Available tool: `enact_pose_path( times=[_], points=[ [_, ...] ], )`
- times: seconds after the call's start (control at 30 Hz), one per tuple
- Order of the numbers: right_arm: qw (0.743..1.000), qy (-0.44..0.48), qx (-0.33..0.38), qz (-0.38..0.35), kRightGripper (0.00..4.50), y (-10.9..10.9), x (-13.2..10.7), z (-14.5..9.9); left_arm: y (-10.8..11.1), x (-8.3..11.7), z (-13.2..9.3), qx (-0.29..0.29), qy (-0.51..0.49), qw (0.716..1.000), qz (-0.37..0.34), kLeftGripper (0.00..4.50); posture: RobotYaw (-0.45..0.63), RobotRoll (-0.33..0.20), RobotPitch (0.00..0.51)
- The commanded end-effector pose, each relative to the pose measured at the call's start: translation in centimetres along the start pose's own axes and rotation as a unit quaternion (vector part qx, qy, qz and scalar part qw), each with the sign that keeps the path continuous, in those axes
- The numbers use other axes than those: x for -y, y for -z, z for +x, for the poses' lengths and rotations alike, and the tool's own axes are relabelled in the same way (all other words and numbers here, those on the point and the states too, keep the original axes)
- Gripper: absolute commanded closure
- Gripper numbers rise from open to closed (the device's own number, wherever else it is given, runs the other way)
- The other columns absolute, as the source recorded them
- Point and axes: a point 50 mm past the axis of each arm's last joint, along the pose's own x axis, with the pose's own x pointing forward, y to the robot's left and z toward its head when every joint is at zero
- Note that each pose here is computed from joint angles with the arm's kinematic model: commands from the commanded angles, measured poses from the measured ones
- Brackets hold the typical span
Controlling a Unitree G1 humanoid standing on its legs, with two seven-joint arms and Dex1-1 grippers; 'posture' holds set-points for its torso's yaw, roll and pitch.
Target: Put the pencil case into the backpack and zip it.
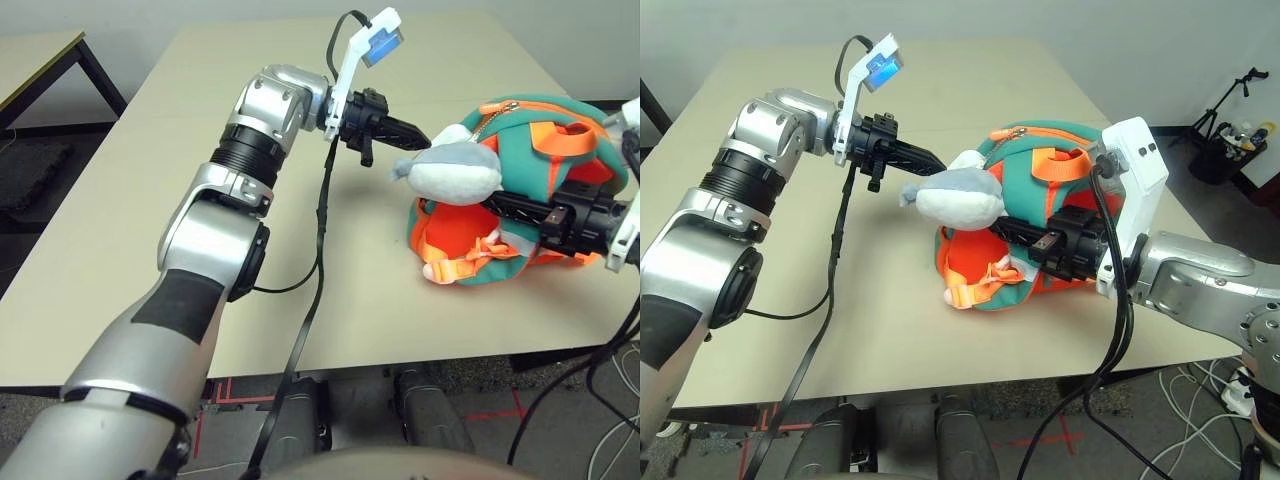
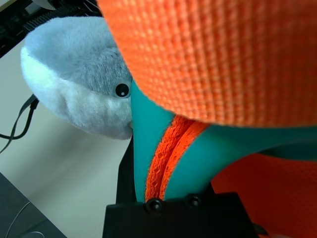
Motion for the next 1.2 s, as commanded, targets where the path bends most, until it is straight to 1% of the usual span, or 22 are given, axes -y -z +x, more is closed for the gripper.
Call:
enact_pose_path(
  times=[0.03, 0.23, 0.37, 0.5, 0.57, 0.63, 0.77, 0.83, 0.9, 0.97, 1.0, 1.07, 1.2],
  points=[
    [1.0, -0.011, 0.005, -0.006, 4.35, -0.1, -0.6, -0.2, 0.7, 0.0, 0.8, -0.01, 0.009, 1.0, -0.007, 4.5, -0.17, 0.0, 0.108],
    [1.0, -0.01, 0.006, -0.006, 4.35, -0.2, -0.7, -0.2, 1.2, 0.1, 2.7, -0.019, 0.017, 1.0, -0.007, 4.5, -0.19, 0.0, 0.114],
    [1.0, -0.012, 0.006, -0.005, 4.35, -0.2, -0.7, -0.1, 1.2, 0.4, 4.6, -0.02, 0.031, 0.999, -0.009, 4.5, -0.19, 0.0, 0.115],
    [1.0, -0.013, 0.007, -0.005, 4.35, -0.2, -0.8, 0.0, 1.6, 0.5, 5.9, -0.016, 0.037, 0.999, -0.017, 4.5, -0.2, 0.0, 0.115],
    [1.0, -0.013, 0.007, -0.005, 4.35, -0.2, -0.8, 0.0, 1.9, 0.5, 6.3, -0.016, 0.037, 0.999, -0.018, 4.5, -0.2, 0.0, 0.113],
    [1.0, -0.013, 0.007, -0.006, 4.35, -0.2, -0.8, 0.0, 1.9, 0.4, 6.0, -0.012, 0.029, 0.999, -0.013, 4.5, -0.19, 0.0, 0.11],
    [1.0, -0.012, 0.006, -0.005, 4.35, -0.2, -0.7, 0.0, 0.4, -0.3, 3.5, 0.002, -0.011, 0.999, 0.041, 4.5, -0.18, 0.0, 0.106],
    [1.0, -0.011, 0.006, -0.005, 4.35, -0.2, -0.6, 0.0, -1.4, -0.5, 1.1, 0.03, -0.049, 0.994, 0.093, 4.5, -0.17, 0.0, 0.103],
    [1.0, -0.011, 0.007, -0.005, 4.35, -0.2, -0.5, 0.0, -2.7, -0.2, -1.1, 0.041, -0.073, 0.987, 0.139, 4.5, -0.15, 0.0, 0.1],
    [1.0, -0.011, 0.006, -0.005, 4.35, -0.2, -0.4, 0.0, -3.2, 0.6, -3.0, 0.026, -0.079, 0.981, 0.174, 4.5, -0.13, 0.0, 0.097],
    [1.0, -0.012, 0.005, -0.005, 4.35, -0.1, -0.3, 0.0, -3.4, 1.2, -4.0, 0.017, -0.081, 0.978, 0.191, 4.3, -0.12, 0.0, 0.095],
    [1.0, -0.013, 0.005, -0.005, 4.35, -0.2, -0.1, 0.1, -3.7, 2.4, -5.2, 0.002, -0.078, 0.974, 0.211, 3.88, -0.1, 0.0, 0.091],
    [1.0, -0.017, 0.005, -0.006, 4.35, -0.2, 0.2, 0.4, -4.0, 5.1, -6.3, -0.026, -0.06, 0.969, 0.237, 2.58, -0.08, 0.0, 0.084]
  ],
)
